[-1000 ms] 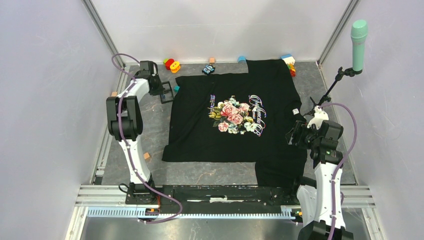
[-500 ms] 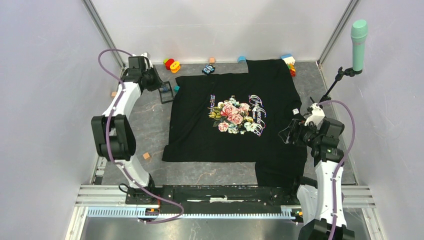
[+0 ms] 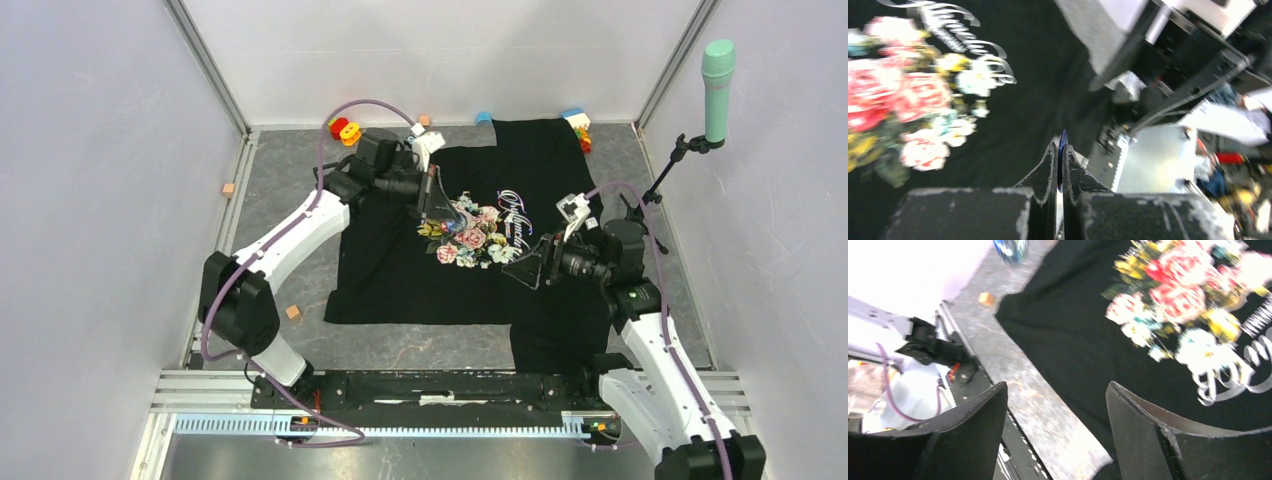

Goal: Pin the brooch onto the clothing

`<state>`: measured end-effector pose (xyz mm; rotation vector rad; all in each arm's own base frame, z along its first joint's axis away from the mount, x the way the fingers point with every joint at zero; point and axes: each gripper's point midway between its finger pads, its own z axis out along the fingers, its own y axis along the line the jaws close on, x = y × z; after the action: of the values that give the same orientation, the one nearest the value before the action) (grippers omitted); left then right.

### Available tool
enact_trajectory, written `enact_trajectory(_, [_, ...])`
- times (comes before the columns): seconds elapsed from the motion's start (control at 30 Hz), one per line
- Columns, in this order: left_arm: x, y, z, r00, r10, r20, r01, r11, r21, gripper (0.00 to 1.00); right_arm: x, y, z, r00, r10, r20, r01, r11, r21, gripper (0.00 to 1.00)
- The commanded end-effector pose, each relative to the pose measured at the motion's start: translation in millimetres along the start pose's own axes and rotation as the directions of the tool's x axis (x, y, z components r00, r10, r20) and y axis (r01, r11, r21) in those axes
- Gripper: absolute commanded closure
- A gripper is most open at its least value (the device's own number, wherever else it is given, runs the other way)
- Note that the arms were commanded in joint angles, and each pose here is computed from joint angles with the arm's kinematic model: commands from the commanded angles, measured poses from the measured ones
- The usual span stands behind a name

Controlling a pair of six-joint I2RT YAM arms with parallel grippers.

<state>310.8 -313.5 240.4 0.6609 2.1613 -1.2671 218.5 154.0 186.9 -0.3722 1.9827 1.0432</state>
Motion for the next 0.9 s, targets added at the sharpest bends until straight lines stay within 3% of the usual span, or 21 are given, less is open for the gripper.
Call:
enact_trajectory(0.0, [2, -79, -15, 0.983, 0.177, 0.058, -0.186, 0.933, 0.307, 0.98, -48, 59, 11, 0.988, -0.048, 0.15, 0.076, 0.979, -0.192, 0.25])
enact_trajectory(0.17, [6, -113, -28, 0.977, 0.174, 0.126, -0.211, 0.888, 0.409, 0.98, -46, 80, 22, 0.987, -0.015, 0.157, 0.055, 0.966, -0.253, 0.32])
enact_trajectory(0.27, [13, -122, -27, 0.976, 0.185, 0.113, -0.216, 0.873, 0.437, 0.98, -48, 94, 25, 0.985, 0.008, 0.171, 0.045, 0.951, -0.304, 0.35])
enact_trajectory(0.57, [23, -133, -26, 0.975, 0.205, 0.08, -0.218, 0.852, 0.476, 0.98, -58, 123, 26, 0.976, 0.04, 0.214, 0.049, 0.917, -0.395, 0.43])
enact_trajectory(0.87, [26, -135, -25, 0.974, 0.216, 0.067, -0.221, 0.851, 0.476, 0.98, -61, 128, 25, 0.971, 0.044, 0.236, 0.058, 0.909, -0.412, 0.58])
